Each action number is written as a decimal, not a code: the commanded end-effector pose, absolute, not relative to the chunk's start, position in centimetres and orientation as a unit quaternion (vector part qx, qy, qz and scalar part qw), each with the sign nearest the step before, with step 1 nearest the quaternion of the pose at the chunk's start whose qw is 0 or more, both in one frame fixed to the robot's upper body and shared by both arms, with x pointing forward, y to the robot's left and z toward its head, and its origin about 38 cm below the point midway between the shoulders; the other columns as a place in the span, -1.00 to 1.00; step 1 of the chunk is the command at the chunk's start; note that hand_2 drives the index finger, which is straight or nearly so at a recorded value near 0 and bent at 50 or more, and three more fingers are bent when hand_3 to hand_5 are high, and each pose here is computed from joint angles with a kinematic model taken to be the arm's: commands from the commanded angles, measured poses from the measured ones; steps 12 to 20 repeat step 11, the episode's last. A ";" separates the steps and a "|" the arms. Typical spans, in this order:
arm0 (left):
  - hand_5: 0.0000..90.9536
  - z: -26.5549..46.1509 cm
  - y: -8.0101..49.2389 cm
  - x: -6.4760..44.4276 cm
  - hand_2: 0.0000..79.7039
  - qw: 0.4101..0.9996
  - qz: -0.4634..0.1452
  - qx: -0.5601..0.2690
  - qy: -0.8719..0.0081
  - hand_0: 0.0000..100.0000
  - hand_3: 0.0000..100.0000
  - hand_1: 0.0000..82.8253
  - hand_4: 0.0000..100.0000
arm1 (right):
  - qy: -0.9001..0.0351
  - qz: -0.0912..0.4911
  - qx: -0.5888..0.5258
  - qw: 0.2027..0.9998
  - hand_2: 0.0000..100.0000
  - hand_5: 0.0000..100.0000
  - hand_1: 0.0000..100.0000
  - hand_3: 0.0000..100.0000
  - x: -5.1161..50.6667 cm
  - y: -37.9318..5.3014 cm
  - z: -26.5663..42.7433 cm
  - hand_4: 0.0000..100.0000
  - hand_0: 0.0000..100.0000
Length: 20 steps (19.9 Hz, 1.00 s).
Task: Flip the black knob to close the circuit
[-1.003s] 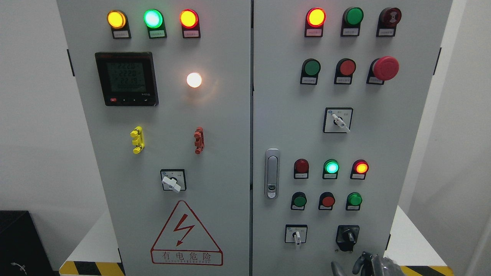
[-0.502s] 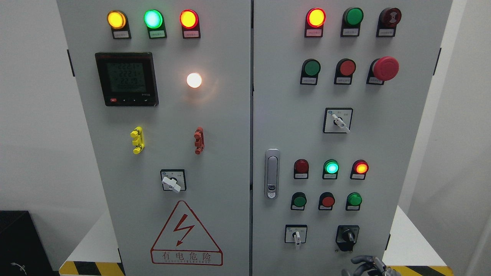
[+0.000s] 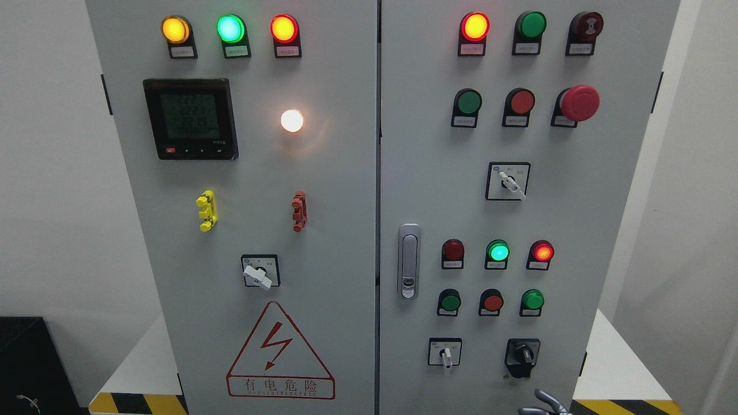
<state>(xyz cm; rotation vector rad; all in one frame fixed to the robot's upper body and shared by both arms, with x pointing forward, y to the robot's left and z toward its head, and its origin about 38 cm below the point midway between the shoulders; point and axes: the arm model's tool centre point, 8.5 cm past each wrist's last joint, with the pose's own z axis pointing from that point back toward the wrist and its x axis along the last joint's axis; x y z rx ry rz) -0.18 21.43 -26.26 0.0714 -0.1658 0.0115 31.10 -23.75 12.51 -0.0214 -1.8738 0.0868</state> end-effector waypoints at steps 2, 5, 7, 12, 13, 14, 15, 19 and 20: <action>-1.00 -26.2 21.3 -0.9 -1.00 0.997 -0.016 0.033 -0.074 -0.76 -1.00 0.34 -1.00 | -0.809 0.010 0.035 0.587 -1.00 -1.00 -0.78 -1.00 30.1 -23.5 12.5 -1.00 -1.00; -1.00 -26.2 21.4 -0.9 -1.00 0.997 -0.015 0.034 -0.074 -0.76 -1.00 0.34 -1.00 | -0.808 0.008 0.032 0.588 -1.00 -1.00 -0.78 -1.00 30.1 -23.8 12.4 -1.00 -1.00; -1.00 -26.2 21.3 -0.9 -1.00 0.997 -0.016 0.033 -0.074 -0.76 -1.00 0.34 -1.00 | -0.807 0.007 0.031 0.590 -1.00 -1.00 -0.78 -1.00 30.1 -23.9 12.3 -1.00 -1.00; -1.00 -26.2 21.4 -0.9 -1.00 0.997 -0.015 0.034 -0.073 -0.76 -1.00 0.34 -1.00 | -0.805 0.006 0.029 0.593 -1.00 -1.00 -0.78 -1.00 30.0 -24.0 12.0 -1.00 -1.00; -1.00 -26.2 21.4 -0.9 -1.00 0.997 -0.015 0.034 -0.073 -0.76 -1.00 0.34 -1.00 | -0.805 0.006 0.029 0.593 -1.00 -1.00 -0.78 -1.00 30.0 -24.0 12.0 -1.00 -1.00; -1.00 -26.2 21.4 -0.9 -1.00 0.997 -0.015 0.034 -0.073 -0.76 -1.00 0.34 -1.00 | -0.805 0.006 0.029 0.593 -1.00 -1.00 -0.78 -1.00 30.0 -24.0 12.0 -1.00 -1.00; -1.00 -26.2 21.4 -0.9 -1.00 0.997 -0.015 0.034 -0.073 -0.76 -1.00 0.34 -1.00 | -0.805 0.006 0.029 0.593 -1.00 -1.00 -0.78 -1.00 30.0 -24.0 12.0 -1.00 -1.00; -1.00 -26.2 21.4 -0.9 -1.00 0.997 -0.015 0.034 -0.073 -0.76 -1.00 0.34 -1.00 | -0.805 0.006 0.029 0.593 -1.00 -1.00 -0.78 -1.00 30.0 -24.0 12.0 -1.00 -1.00; -1.00 -26.2 21.4 -0.9 -1.00 0.997 -0.015 0.034 -0.073 -0.76 -1.00 0.34 -1.00 | -0.805 0.006 0.029 0.593 -1.00 -1.00 -0.78 -1.00 30.0 -24.0 12.0 -1.00 -1.00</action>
